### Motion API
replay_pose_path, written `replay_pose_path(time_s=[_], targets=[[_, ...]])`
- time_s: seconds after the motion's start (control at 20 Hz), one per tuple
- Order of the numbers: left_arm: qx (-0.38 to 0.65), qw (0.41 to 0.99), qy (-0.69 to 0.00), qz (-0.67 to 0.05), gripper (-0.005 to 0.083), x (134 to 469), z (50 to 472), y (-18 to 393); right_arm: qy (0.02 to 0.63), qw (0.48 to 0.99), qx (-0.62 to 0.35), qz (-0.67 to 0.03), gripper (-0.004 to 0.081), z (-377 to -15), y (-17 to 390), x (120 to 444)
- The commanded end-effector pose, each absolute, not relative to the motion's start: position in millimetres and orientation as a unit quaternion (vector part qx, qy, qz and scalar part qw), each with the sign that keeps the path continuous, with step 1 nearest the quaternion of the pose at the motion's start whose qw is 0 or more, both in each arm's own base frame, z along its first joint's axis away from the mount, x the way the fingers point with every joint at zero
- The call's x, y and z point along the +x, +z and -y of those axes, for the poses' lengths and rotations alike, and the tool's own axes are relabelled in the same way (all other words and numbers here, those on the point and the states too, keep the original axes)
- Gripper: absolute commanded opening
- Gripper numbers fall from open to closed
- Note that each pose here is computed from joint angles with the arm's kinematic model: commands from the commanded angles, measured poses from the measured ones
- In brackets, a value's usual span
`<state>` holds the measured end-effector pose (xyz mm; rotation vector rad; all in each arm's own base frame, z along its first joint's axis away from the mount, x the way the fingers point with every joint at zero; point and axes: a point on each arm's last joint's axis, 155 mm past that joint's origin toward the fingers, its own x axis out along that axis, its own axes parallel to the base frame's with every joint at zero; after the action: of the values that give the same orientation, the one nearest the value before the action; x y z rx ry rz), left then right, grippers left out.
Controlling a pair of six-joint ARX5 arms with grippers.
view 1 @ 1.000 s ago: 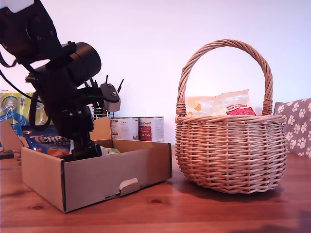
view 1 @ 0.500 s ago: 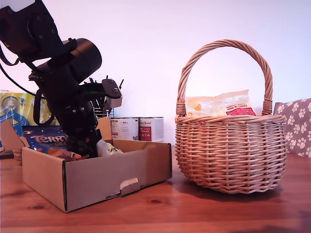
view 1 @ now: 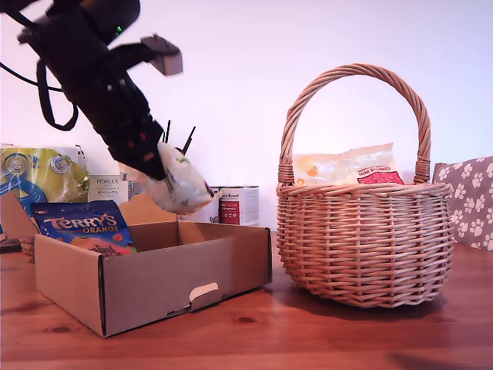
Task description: Move the bags of Easter eggs from the cardboard box on the left into the woven basket on the right side.
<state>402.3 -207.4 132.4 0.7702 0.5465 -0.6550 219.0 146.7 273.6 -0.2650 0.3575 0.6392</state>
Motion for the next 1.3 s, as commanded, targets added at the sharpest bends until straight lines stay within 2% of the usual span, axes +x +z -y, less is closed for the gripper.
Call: replay_pose_path(time_s=[0.0,0.2,0.3,0.5,0.8,1.05,1.25], targets=[[0.342,0.844,-0.322,-0.260,-0.0020,395,214,134,0.278,0.939,-0.110,-0.172,-0.0013,-134,257,223],[0.299,0.864,-0.337,-0.226,-0.0020,385,222,170,0.214,0.958,-0.088,-0.169,-0.0013,-103,222,217],[0.275,0.870,-0.353,-0.206,-0.0020,376,227,191,0.182,0.968,-0.078,-0.156,-0.0013,-88,218,215],[0.196,0.862,-0.429,-0.188,-0.0020,336,258,222,0.169,0.976,-0.057,-0.129,-0.0013,-80,229,209],[0.153,0.819,-0.527,-0.169,-0.0020,283,328,230,0.150,0.978,-0.061,-0.131,-0.0013,-73,228,210],[0.119,0.823,-0.538,-0.142,-0.0020,283,390,216,0.149,0.978,-0.061,-0.132,-0.0013,-73,227,210],[0.113,0.877,-0.457,-0.094,-0.0020,319,419,199,0.137,0.979,-0.064,-0.135,-0.0013,-68,226,211]])
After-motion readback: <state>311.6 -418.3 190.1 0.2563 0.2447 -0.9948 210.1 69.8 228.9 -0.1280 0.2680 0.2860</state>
